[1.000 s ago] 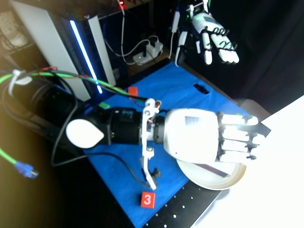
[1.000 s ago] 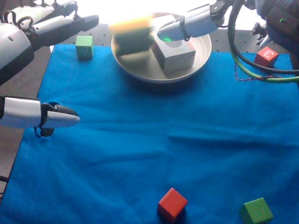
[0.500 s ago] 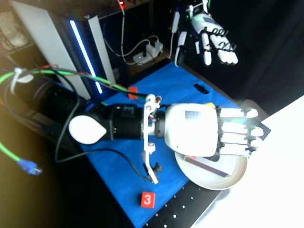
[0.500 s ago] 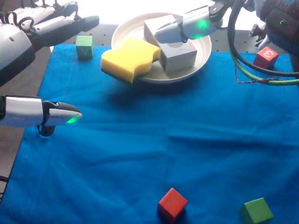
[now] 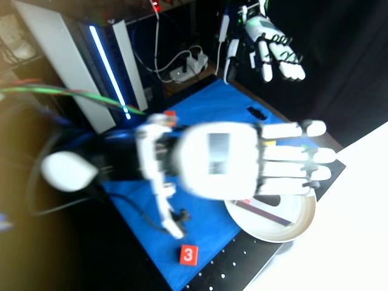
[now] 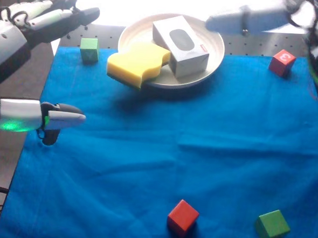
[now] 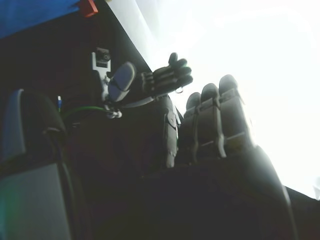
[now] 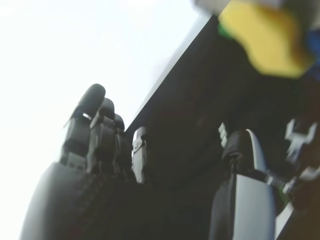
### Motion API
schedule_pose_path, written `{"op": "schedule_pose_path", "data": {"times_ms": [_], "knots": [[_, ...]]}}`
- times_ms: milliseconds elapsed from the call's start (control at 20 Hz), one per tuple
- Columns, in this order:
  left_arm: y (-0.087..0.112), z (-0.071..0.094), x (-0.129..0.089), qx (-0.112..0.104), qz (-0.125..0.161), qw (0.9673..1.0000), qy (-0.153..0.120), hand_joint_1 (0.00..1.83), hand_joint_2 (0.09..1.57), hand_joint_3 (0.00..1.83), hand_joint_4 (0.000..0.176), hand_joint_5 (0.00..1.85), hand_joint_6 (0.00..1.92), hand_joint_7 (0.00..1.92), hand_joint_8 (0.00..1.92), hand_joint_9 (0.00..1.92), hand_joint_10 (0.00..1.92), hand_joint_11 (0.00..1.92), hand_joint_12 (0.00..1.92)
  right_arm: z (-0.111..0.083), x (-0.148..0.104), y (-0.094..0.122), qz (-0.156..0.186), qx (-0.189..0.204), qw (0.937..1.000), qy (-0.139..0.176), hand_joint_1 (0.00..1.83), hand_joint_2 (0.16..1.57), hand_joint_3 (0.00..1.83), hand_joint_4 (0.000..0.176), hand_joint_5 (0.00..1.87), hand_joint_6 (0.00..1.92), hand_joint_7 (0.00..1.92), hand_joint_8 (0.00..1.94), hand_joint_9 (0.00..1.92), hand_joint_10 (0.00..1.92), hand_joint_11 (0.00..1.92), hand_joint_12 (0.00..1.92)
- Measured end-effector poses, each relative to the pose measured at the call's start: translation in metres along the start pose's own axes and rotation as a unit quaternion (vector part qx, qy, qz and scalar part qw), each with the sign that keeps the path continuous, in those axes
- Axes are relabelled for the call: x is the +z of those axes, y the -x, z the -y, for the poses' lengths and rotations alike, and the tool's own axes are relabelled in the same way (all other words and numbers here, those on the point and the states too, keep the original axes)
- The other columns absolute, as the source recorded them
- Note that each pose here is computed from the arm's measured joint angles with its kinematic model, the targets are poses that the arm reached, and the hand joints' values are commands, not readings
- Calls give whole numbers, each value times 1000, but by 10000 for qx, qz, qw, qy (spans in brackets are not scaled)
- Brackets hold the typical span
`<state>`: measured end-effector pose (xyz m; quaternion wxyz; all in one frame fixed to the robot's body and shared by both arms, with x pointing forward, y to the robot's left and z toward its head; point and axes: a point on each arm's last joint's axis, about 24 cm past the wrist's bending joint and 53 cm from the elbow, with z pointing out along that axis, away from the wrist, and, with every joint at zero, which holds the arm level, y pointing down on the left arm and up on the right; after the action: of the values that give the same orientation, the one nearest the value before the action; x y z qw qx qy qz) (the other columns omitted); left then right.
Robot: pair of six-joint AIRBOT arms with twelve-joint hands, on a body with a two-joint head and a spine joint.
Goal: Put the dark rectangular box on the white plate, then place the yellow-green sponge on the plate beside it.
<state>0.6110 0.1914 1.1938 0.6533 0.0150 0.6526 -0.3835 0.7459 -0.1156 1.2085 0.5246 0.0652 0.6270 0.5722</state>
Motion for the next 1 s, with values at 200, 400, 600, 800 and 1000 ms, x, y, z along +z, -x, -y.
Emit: {"op": "schedule_pose_path", "data": {"times_ms": [200, 400, 600, 800, 1000], "knots": [[16, 9, -8, -32, 298, 9995, -134, 734, 924, 12, 109, 126, 2, 3, 1, 0, 0, 0, 0, -9, -50, 2, 193, 282, 9991, 234, 696, 899, 3, 176, 154, 5, 107, 0, 4, 0, 0, 0], [27, 0, -28, -97, 601, 9981, 87, 603, 988, 27, 107, 68, 0, 0, 0, 0, 0, 0, 0, -10, -120, 18, 769, 657, 9943, 331, 835, 924, 10, 173, 128, 0, 77, 0, 0, 0, 0, 0], [40, -5, -43, -323, 965, 9946, 197, 409, 948, 2, 156, 61, 0, 42, 10, 33, 10, 93, 50, -2, -193, 22, 1384, 857, 9867, -3, 661, 792, 0, 176, 103, 0, 101, 0, 1, 0, 0, 0], [42, -7, -54, -598, 1129, 9917, 154, 266, 1007, 0, 174, 14, 0, 6, 1, 13, 0, 0, 313, -4, -214, 23, 1665, 916, 9818, -63, 646, 835, 0, 176, 72, 0, 54, 3, 0, 0, 0, 0], [47, -23, -61, -934, 1327, 9863, 302, 292, 1107, 13, 171, 3, 0, 0, 0, 9, 2, 0, 173, -7, -214, 24, 1662, 898, 9820, -39, 644, 869, 12, 176, 100, 16, 56, 3, 0, 0, 0, 0]]}}
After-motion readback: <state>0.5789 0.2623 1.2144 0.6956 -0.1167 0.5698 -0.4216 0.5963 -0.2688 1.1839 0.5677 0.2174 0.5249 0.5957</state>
